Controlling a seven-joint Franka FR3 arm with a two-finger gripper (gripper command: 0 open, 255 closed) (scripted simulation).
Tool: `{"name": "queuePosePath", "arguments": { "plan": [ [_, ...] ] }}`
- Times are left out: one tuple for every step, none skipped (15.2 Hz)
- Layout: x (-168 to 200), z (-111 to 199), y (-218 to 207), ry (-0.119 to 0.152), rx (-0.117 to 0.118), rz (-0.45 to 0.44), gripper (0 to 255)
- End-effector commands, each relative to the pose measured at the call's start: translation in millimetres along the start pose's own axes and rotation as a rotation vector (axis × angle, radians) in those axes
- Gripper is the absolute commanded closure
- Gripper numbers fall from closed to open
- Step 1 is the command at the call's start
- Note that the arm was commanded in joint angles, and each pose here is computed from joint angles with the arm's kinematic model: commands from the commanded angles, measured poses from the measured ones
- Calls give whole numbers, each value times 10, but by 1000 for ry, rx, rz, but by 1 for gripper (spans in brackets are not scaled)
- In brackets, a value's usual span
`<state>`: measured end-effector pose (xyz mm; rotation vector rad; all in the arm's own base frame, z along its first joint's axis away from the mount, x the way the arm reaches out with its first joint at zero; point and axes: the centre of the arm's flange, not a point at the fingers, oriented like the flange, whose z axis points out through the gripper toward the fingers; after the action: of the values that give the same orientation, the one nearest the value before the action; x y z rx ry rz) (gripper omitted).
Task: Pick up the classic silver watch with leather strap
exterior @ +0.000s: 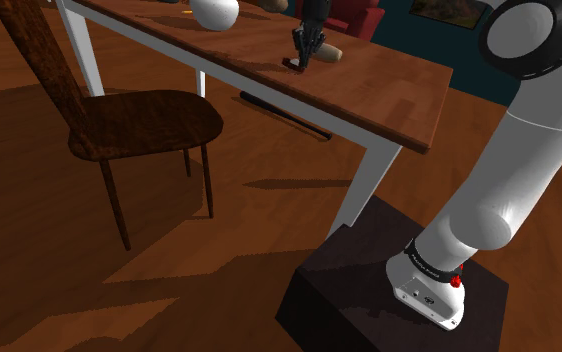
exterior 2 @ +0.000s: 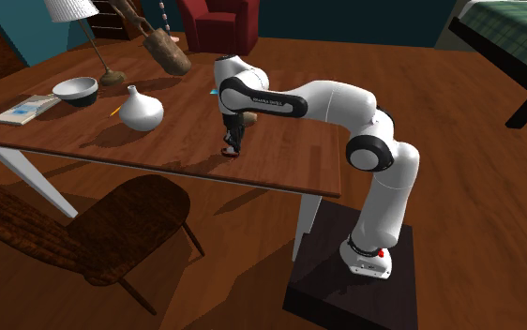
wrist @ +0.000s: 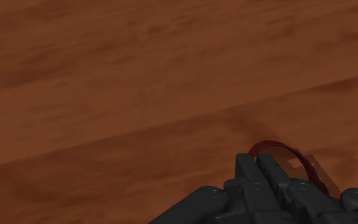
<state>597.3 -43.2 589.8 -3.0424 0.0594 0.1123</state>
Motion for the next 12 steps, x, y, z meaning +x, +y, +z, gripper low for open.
{"name": "queuePosePath", "arguments": {
  "plan": [
    [-3,8,1,0,0,0,255],
    [-7,-45,-4,0,0,0,255],
    [-11,-97,-9,0,0,0,255],
    [-15,-150,-14,0,0,0,255],
    [-19,-202,-19,0,0,0,255],
    [-23,-254,-24,0,0,0,255],
    [-27,-307,-29,0,0,0,255],
    [-31,-359,-34,0,0,0,255],
    [-35,-412,-39,0,0,0,255],
    [-39,-464,-44,0,0,0,255],
    [-43,-517,-49,0,0,0,255],
    [-47,-569,-54,0,0,0,255]
  ]
}}
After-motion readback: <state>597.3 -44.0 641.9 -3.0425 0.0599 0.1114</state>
